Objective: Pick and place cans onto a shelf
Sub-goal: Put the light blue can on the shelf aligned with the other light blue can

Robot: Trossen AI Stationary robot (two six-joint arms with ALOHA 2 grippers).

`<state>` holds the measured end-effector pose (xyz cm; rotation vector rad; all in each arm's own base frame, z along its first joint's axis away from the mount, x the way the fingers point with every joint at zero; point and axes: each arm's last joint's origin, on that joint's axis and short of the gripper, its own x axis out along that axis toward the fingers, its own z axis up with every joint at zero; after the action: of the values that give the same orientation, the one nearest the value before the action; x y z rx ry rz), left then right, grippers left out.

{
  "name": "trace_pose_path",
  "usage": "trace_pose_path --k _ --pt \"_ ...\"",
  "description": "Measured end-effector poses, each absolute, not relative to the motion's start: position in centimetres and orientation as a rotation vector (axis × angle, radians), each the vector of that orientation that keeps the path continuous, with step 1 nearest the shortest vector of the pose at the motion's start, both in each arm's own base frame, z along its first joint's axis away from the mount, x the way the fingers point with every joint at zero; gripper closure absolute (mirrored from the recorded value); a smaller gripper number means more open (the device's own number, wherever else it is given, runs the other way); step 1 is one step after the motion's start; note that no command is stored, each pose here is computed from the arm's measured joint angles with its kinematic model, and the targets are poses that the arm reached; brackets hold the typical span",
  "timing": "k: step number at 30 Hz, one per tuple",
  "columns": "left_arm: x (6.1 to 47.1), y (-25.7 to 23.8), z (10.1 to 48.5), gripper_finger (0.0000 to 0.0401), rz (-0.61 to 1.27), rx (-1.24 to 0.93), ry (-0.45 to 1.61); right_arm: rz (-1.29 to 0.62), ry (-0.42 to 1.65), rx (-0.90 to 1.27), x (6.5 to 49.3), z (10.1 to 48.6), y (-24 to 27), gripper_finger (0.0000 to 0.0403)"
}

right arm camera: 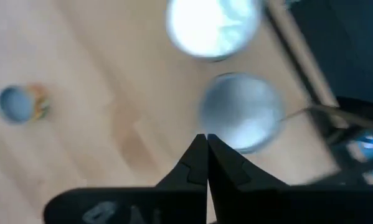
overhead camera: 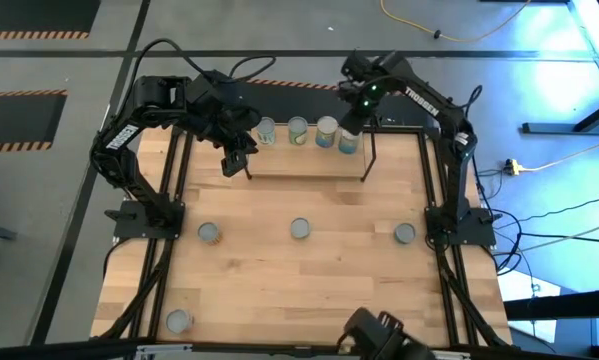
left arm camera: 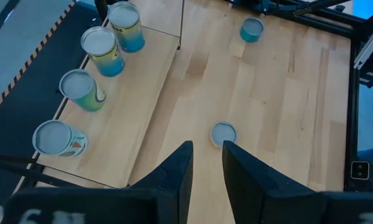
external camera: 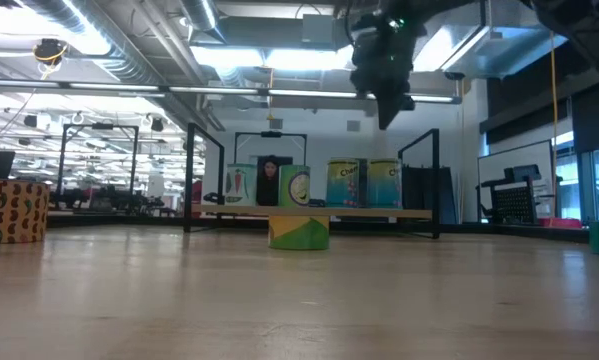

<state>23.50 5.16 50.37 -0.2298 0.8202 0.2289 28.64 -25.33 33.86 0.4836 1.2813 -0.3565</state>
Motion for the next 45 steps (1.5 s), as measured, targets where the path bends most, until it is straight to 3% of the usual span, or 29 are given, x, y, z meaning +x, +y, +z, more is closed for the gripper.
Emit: trace_pose_path --k 7,16,24,45 --pt "23.5 5.1 50.4 0.0321 0.228 -0.229 0.82 -0.288 1.357 0.373 31.2 32.6 -22.4 0.0401" --pt "23.5 5.2 50.4 0.0321 0.229 -0.229 0.82 -0.296 1.397 0.413 32.1 29.7 -21.7 0.0401" --pt "23.5 5.2 50.4 0.0321 0.228 -0.228 0.82 -0.429 1.448 0.335 32.1 27.2 -22.3 0.0402" --pt "23.5 5.1 50.4 0.0321 0.228 -0.227 0.82 -0.498 1.464 0.27 32.1 26.4 -22.7 0.0402"
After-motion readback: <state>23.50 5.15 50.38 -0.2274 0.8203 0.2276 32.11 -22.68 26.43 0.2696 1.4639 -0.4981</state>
